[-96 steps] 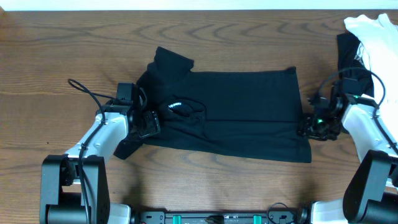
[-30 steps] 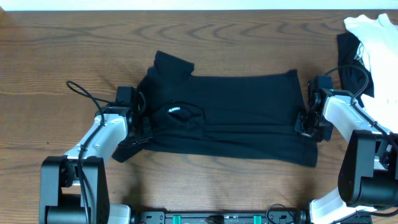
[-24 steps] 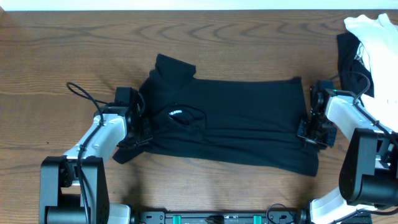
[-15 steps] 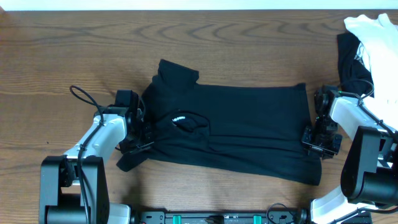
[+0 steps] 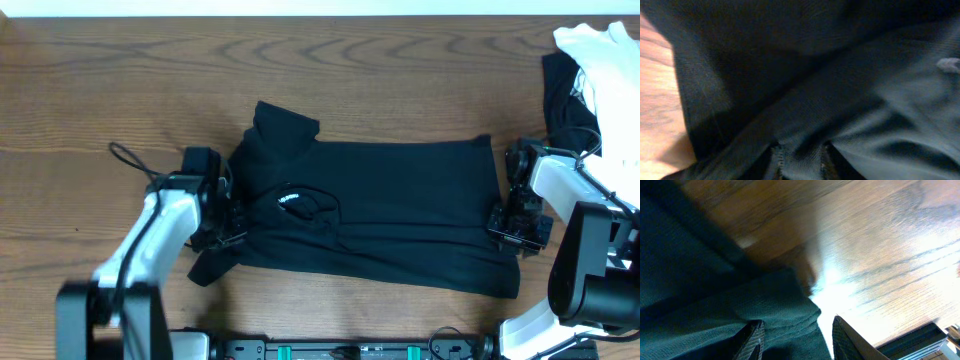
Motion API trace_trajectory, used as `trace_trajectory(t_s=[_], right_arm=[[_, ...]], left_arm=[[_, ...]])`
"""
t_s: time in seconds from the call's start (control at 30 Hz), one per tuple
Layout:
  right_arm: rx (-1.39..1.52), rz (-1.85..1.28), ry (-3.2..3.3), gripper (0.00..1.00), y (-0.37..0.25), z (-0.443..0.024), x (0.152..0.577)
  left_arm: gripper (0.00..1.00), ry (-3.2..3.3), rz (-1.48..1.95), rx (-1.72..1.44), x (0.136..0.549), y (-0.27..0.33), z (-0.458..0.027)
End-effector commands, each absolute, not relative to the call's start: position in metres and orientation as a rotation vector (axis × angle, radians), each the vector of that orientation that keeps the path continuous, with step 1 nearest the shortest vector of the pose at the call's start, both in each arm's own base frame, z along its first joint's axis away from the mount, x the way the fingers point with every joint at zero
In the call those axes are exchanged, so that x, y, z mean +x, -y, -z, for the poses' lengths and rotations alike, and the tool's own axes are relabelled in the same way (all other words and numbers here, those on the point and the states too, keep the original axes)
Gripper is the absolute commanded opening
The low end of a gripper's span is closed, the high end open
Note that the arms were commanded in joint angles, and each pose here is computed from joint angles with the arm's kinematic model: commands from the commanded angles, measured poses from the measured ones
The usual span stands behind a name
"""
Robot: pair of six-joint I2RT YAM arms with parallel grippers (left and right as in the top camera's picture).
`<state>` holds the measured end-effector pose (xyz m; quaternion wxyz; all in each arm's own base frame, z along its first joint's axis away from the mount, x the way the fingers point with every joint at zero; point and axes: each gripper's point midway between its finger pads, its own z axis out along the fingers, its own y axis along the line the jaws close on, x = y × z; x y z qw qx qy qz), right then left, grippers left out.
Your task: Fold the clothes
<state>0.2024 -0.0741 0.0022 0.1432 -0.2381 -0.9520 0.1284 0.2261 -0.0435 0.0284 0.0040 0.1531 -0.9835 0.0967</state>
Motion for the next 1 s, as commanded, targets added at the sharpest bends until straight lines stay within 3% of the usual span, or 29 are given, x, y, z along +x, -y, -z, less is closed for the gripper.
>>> trace_trajectory(t_s=[0.0,0.13,0.27,0.63,0.8,0.97], right_arm=[[-0.709,-0.442,2.723,0.43,0.085,-0.001,0.197],[-0.701,-0.393,2.802,0.42,0.081,-0.01,0.208],[-0.766,-0.373,2.942,0.43,0.082,-0.036,0.226],[-0.725,-0.072,3.443,0.54,0.055,-0.135,0.26],[-0.73,-0.058,3.479,0.56,0.053,-0.146,0.256],[-0.717,-0.061,3.441,0.57,0.053,-0.139,0.252]], left_arm=[[0.32,3.2,-0.291,0.49,0.233,0.037,-0.054],[0.58,3.345,-0.252,0.496,0.242,0.028,-0.08],[0.65,3.483,-0.275,0.456,0.253,0.026,-0.104],[0.71,3.651,-0.415,0.3,0.306,0.038,-0.154],[0.71,3.68,-0.385,0.117,0.358,0.042,-0.172],[0.71,3.614,-0.411,-0.073,0.403,0.053,-0.147]])
